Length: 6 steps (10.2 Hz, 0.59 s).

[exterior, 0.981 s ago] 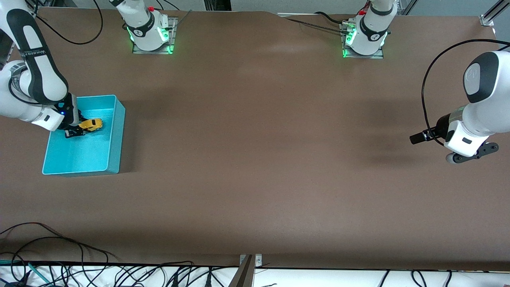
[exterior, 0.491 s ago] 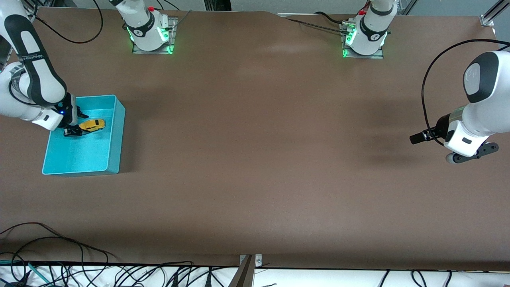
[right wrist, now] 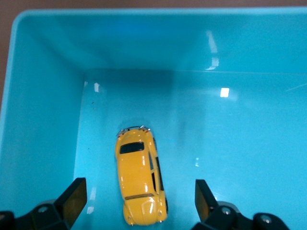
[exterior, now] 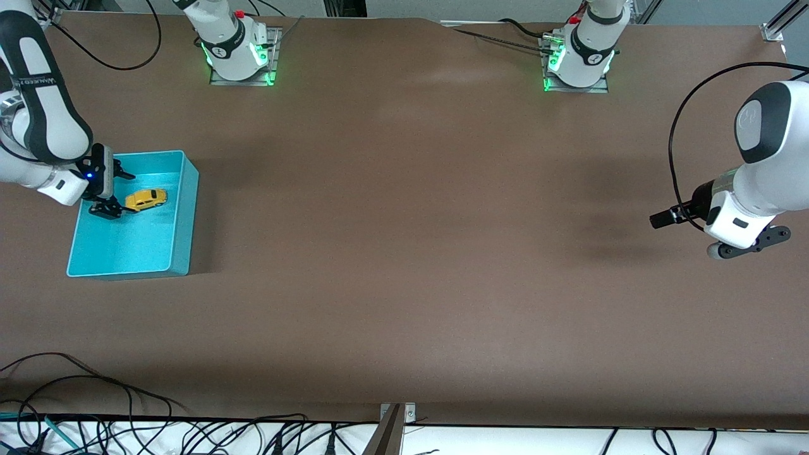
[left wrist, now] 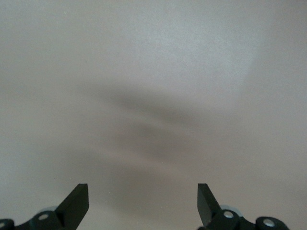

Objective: Wind up and store yellow beetle car

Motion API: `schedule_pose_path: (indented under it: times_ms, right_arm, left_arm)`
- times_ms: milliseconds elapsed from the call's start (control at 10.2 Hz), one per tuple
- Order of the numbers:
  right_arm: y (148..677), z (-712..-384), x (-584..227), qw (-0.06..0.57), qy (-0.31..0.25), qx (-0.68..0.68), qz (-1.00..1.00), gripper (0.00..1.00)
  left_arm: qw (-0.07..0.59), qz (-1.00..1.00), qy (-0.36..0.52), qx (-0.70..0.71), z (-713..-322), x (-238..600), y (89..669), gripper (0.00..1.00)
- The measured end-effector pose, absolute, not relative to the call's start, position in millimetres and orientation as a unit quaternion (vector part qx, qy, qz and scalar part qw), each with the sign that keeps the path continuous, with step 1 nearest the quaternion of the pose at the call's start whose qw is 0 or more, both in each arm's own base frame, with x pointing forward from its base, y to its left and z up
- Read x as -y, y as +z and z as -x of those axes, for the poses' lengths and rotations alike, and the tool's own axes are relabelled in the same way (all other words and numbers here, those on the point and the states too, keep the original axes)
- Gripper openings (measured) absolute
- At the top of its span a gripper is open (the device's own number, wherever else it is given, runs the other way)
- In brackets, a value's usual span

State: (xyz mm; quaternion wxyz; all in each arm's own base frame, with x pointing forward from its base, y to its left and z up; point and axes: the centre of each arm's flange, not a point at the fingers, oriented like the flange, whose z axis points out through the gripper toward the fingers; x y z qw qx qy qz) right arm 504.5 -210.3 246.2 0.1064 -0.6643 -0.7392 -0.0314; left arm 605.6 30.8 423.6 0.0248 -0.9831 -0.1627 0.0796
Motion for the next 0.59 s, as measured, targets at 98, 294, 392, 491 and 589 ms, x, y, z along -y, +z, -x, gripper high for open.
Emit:
schedule_pose_path:
  times_ms: [98,294,392,491,589]
  right_arm:
    - [262.0,-511.5,197.7,0.099,-0.029,0.724,0.682,1.0]
    - [298.2,-523.8,164.5,0.09,-0.02,0.674,0.733,1.0]
    - [316.6,-526.8,149.0,0.087,-0.015,0.643,0.761,1.0]
    - [334.1,-528.0,136.4,0.082,-0.012,0.608,0.79,1.0]
    - [352.1,-529.4,123.8,0.074,-0.012,0.571,0.817,1.0]
  left_arm:
    - [0.025,0.983,0.08,0.163,-605.6,-30.8,423.6,1.0]
    - [0.025,0.983,0.08,0.162,-605.6,-30.4,423.6,1.0]
    - [0.025,0.983,0.08,0.162,-605.5,-30.3,423.6,1.0]
    - [0.025,0.983,0.08,0.162,-605.5,-30.3,423.6,1.0]
    - [0.025,0.983,0.08,0.162,-605.5,-30.2,423.6,1.0]
